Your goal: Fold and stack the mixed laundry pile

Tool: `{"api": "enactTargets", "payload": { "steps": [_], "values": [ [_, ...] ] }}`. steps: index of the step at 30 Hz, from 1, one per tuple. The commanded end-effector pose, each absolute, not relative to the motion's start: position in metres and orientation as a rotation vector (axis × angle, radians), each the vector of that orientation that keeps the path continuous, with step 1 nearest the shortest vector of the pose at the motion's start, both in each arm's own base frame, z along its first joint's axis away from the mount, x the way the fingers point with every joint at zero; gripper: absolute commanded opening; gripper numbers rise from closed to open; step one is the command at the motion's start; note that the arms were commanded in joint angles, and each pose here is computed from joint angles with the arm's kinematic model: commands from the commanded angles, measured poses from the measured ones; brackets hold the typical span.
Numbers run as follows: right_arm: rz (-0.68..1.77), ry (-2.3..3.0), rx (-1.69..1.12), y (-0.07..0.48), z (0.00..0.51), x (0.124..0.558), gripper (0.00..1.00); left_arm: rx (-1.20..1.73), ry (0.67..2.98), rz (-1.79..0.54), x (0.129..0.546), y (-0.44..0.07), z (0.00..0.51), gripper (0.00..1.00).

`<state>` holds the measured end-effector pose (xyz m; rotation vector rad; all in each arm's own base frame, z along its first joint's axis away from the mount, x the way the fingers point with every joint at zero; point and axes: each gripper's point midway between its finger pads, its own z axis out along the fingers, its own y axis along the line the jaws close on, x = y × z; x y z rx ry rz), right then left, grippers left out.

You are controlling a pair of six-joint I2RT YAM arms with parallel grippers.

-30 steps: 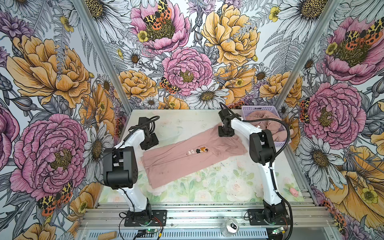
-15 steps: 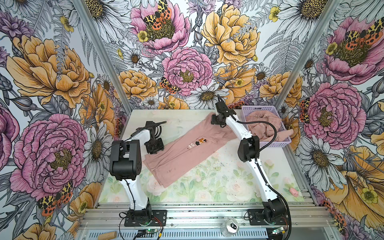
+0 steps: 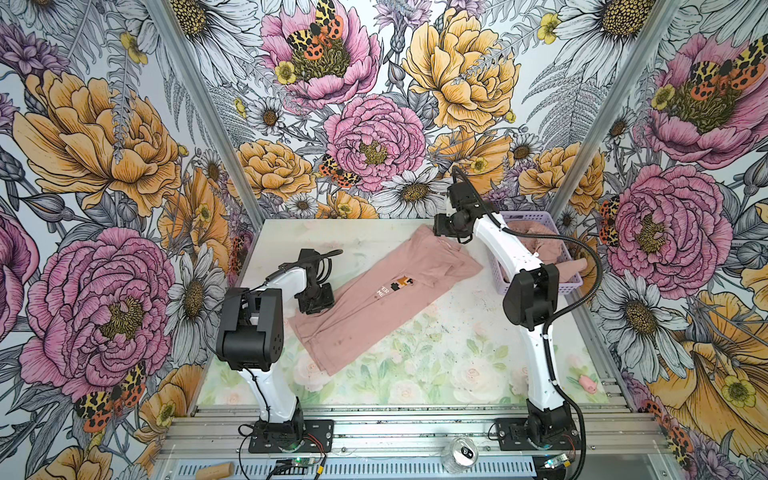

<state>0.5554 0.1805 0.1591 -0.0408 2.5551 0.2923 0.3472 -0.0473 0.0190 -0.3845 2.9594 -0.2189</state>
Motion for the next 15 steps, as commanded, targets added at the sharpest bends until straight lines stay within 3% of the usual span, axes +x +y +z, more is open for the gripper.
{"api": "enactTargets", "payload": {
  "steps": [1,15],
  "values": [
    [0.261,2.658,0.018,0.17,0.116,0.536,0.64,-0.418,3.281,-0.3,0.261,-0.078,-0.021,0.43],
    [0.213,2.827,0.229,0.163,0.055,0.479,0.65,-0.406,3.388,-0.36,0.186,-0.122,-0.017,0.41]
  ]
}}
